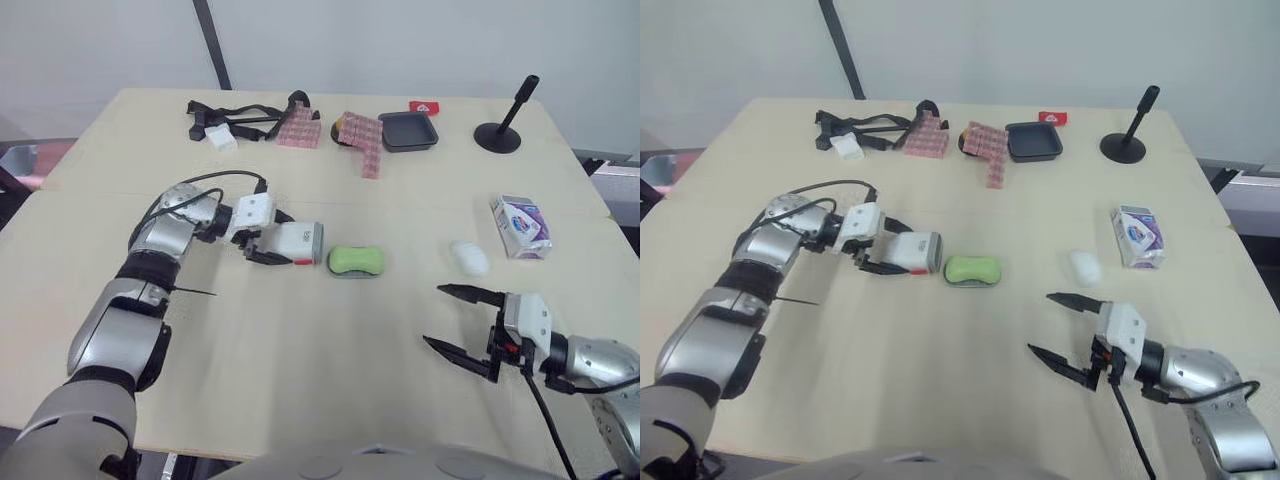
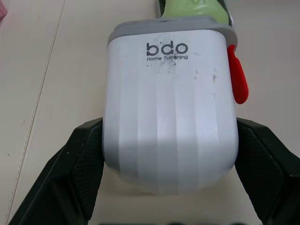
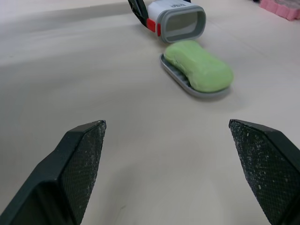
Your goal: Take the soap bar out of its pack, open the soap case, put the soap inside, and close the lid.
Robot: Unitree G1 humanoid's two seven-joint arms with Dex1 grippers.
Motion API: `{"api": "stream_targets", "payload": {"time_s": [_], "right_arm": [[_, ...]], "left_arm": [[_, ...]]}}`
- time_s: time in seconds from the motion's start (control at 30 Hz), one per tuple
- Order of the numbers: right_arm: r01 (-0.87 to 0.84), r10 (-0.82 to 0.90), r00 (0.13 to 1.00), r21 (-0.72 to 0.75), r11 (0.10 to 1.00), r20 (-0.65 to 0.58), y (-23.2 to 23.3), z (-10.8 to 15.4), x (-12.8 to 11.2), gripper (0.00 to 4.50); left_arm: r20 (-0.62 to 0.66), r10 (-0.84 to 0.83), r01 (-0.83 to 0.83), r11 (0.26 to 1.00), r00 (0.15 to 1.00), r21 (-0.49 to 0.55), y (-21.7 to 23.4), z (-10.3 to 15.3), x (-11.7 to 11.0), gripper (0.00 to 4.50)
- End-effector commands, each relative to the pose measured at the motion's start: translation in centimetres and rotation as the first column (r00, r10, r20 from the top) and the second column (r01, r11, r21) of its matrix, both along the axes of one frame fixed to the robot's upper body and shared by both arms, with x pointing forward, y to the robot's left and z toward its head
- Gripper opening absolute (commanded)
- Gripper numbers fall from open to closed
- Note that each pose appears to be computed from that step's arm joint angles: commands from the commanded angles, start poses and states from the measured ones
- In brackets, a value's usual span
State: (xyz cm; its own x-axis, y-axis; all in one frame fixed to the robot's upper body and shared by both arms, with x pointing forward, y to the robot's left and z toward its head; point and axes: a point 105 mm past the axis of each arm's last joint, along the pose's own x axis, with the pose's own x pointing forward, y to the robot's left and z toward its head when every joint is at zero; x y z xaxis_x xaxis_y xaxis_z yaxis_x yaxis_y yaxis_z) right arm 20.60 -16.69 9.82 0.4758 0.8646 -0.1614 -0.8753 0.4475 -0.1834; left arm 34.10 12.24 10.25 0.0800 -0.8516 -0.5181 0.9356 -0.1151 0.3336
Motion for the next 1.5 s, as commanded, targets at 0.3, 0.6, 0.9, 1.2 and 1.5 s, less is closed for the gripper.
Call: {"api": "stream_targets", "payload": {"time_s": [0.3, 0.6, 0.9, 1.2, 1.5], "right_arm": [[-0.129, 0.127, 0.992, -0.18, 0.975, -0.023, 3.9, 5.1, 4.9, 4.5], [-0.243, 0.214, 0.969, -0.313, 0.918, -0.125, 8.2, 3.9, 8.4, 4.5], [-0.281, 0.247, 0.959, -0.351, 0.893, -0.139, 10.9, 3.5, 10.0, 4.5], [-0.303, 0.272, 0.953, -0.424, 0.853, -0.133, 11.6, 2.2, 10.8, 4.5], [-0.347, 0.306, 0.938, -0.441, 0.828, -0.163, 12.5, 0.9, 10.6, 4.5]], "left_arm": [[-0.047, -0.052, 0.047, 0.995, 0.998, -0.084, -0.6, 1.2, -5.5, 3.47], [-0.123, -0.036, 0.03, 0.998, 0.992, -0.052, -1.2, -0.4, -8.1, 3.47], [-0.132, -0.012, 0.008, 0.999, 0.991, -0.034, -1.2, -1.2, -8.4, 3.47], [-0.137, -0.007, 0.002, 0.999, 0.991, -0.038, -1.2, -1.2, -8.5, 3.47], [-0.127, 0.002, -0.007, 0.999, 0.992, -0.039, -1.4, -1.4, -8.4, 3.47]]}}
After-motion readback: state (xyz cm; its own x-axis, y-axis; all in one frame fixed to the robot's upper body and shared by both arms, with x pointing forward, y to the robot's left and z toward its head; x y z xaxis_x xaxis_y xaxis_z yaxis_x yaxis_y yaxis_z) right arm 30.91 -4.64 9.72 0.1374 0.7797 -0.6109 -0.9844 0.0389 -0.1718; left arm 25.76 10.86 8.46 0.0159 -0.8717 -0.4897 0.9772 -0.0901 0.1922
